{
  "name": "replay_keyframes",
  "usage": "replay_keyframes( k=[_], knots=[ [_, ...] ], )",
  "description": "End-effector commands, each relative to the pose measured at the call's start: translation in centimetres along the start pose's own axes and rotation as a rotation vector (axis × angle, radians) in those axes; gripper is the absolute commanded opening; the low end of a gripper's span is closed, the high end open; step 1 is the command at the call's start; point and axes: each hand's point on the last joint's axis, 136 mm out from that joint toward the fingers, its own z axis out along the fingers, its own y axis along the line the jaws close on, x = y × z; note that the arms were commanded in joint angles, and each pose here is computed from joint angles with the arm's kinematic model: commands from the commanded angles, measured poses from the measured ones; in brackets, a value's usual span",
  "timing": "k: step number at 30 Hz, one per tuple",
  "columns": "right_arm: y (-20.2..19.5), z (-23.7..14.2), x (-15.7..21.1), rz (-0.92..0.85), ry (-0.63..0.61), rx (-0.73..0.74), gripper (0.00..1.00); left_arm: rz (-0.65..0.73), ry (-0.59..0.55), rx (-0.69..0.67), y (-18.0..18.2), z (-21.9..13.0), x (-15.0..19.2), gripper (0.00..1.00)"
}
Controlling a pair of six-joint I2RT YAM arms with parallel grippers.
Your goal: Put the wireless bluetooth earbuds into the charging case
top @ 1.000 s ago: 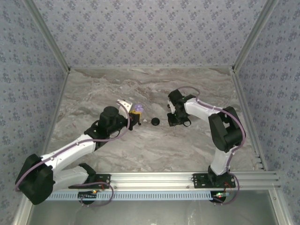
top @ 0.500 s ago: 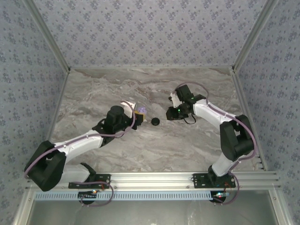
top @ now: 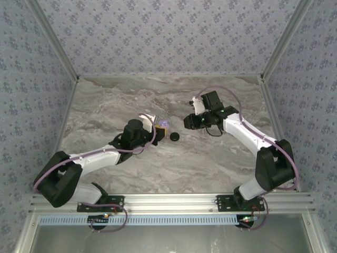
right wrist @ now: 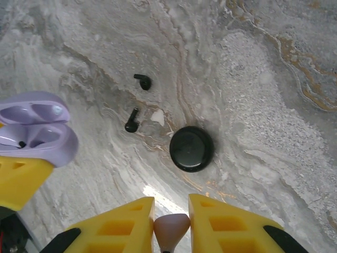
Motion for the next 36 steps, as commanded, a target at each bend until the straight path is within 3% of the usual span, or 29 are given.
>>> replay_keyframes(
  k=[1,14,36],
  knots=[
    [2.5,-2.0,-2.4,-0.028,-0.077,-0.062,0.24,0.047,-0.086,0.076,-1.8,0.1,-2.1,0.16],
    [6.6,-3.8,-4.8,-0.097,-0.142,-0.144,0.24,0.208,-0.142,0.137,-3.0,0.2,-1.9,0.15],
    [9.3,-3.6,-5.8,-0.172,-0.206,-0.165,0.24,0.124,-0.191,0.208,-4.5,0.2,-3.4,0.15]
  ],
)
